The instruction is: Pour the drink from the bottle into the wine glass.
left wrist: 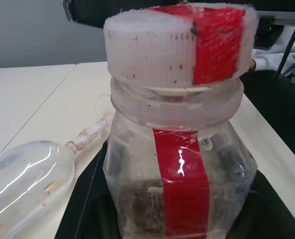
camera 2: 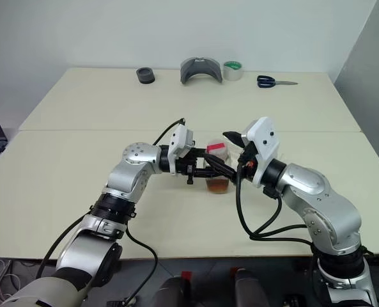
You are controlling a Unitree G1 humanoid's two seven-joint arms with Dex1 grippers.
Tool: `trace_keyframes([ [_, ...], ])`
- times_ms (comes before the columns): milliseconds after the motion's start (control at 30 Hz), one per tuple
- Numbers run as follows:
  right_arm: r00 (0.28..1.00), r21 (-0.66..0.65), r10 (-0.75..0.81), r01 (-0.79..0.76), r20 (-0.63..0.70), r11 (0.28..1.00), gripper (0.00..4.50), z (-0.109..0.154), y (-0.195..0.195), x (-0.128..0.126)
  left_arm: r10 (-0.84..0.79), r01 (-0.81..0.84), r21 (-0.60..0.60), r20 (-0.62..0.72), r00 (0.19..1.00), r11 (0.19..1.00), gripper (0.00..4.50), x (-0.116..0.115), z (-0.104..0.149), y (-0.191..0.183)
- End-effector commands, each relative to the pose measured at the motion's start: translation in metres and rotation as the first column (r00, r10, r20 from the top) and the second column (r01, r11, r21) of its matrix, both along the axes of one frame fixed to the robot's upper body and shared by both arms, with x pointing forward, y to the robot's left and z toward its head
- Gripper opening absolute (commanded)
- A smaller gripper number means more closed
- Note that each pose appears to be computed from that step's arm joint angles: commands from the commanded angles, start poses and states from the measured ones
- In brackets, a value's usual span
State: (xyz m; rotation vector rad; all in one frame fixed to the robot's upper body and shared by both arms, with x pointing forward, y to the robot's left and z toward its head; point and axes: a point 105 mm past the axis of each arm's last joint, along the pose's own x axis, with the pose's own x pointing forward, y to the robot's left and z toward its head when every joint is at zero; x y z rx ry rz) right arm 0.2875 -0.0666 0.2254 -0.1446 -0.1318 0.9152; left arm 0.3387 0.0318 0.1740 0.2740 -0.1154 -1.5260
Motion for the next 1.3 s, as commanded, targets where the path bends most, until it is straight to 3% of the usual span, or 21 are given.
trace_keyframes([
  [33,0.999,0.001,0.006,-0.006,0.046,1.0,3.82,0.01,0.002,-0.002,-0.027,0.029,-0.044,0.042,0.999,0.999,1.8,-0.005,0.015,-0.004],
  [700,0.995,-0.002,-0.075,0.075,0.067,0.997,3.82,0.01,-0.002,0.012,-0.019,0.021,-0.043,0.041,0.999,0.999,1.8,-0.004,0.014,-0.005],
  [1233,0.999,-0.014,0.004,-0.003,0.035,1.0,3.82,0.005,0.002,0.0,-0.014,0.016,-0.039,0.043,0.999,0.999,1.8,-0.004,0.014,-0.003],
  [1300,0.999,-0.02,0.008,-0.008,0.033,1.0,3.23,0.004,0.002,-0.001,-0.014,0.015,-0.039,0.043,0.999,0.999,1.8,-0.004,0.014,-0.002],
])
